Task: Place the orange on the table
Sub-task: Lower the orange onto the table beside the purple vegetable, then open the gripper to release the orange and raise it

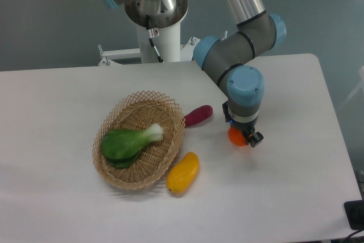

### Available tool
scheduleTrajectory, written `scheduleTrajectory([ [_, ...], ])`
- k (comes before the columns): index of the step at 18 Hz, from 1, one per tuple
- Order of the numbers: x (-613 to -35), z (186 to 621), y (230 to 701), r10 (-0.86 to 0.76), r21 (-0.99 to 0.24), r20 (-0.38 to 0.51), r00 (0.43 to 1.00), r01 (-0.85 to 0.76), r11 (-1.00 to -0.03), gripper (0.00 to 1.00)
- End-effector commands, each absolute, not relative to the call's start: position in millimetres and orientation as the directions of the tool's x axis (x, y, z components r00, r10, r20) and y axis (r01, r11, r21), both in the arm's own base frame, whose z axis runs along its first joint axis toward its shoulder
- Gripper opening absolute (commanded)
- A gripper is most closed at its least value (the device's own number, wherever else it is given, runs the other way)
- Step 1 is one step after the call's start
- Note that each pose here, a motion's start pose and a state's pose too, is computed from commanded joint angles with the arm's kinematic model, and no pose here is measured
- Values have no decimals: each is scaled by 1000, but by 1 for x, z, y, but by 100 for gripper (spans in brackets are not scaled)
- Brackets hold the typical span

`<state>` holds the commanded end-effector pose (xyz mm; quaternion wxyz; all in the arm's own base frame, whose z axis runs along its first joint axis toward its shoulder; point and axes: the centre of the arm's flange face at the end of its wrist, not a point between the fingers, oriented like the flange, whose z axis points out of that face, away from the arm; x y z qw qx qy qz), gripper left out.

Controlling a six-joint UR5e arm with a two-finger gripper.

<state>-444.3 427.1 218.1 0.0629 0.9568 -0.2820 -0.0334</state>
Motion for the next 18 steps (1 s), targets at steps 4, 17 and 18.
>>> scheduleTrajectory([
  [4,-445,218,428,-544,139,-30,839,-535,-833,67],
  [17,-450,225,431,-546,139,-50,836,-535,-833,91],
  [18,-450,227,431,-547,138,-51,836,-537,-832,92],
])
